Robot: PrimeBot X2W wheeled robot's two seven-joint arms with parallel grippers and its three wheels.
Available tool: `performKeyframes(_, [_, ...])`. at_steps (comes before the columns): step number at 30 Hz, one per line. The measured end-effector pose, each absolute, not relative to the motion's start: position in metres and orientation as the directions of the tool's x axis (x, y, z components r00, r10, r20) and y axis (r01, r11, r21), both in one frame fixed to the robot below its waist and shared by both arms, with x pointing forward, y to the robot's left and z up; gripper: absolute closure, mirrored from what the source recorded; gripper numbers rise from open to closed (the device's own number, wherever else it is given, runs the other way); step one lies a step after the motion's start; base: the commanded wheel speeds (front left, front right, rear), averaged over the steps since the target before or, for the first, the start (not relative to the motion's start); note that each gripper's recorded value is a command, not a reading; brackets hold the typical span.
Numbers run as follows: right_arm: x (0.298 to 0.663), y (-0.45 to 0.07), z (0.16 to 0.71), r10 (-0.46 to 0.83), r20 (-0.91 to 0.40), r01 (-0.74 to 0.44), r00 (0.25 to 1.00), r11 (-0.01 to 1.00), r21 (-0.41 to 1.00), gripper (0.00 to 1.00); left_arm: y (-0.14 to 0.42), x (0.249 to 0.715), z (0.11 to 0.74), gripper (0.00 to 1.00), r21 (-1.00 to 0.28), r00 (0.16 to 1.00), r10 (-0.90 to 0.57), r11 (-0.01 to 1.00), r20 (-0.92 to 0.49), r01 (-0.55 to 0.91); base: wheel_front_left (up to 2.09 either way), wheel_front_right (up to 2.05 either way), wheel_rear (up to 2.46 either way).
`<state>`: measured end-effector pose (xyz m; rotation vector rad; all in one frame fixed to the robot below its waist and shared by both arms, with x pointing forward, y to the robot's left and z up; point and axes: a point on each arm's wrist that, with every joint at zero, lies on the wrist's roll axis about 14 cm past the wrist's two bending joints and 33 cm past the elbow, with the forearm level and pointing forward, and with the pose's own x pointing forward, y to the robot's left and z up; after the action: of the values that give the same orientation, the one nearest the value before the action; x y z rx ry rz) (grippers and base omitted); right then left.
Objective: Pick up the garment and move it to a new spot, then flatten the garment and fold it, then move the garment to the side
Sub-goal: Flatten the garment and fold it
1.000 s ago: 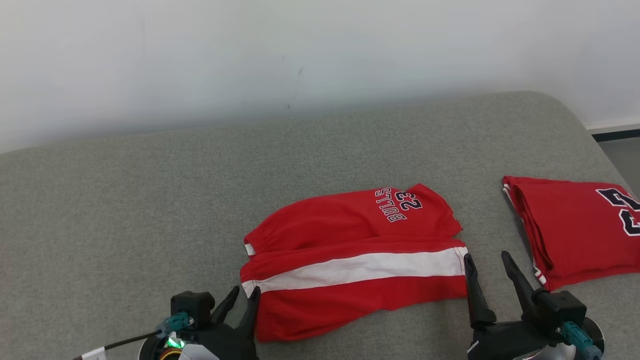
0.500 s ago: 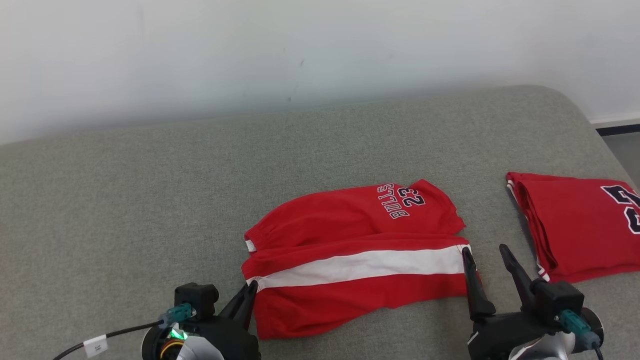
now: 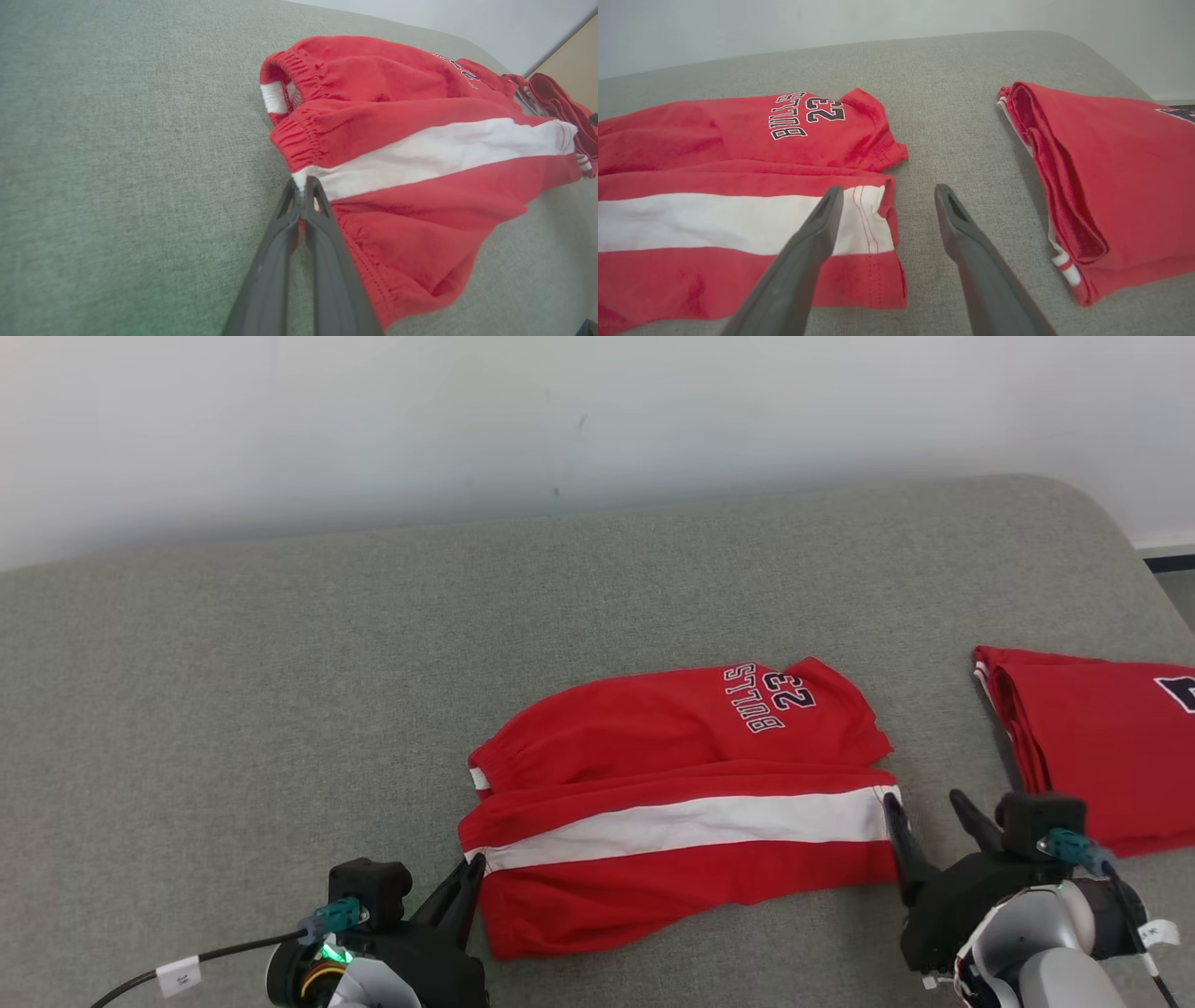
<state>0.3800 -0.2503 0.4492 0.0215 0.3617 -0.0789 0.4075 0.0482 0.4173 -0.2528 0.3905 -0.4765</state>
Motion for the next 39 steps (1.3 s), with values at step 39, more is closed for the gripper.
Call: performKeyframes(39, [0.373,-0.206,0.413,0.078,-0.507,-0.059,0.859,0.997,0.054,0.22,0.052,0.409,0.418,1.0,-0.335,0.823,-0.485,0.86,-0.296,0.385,0.0,0.0,0.0])
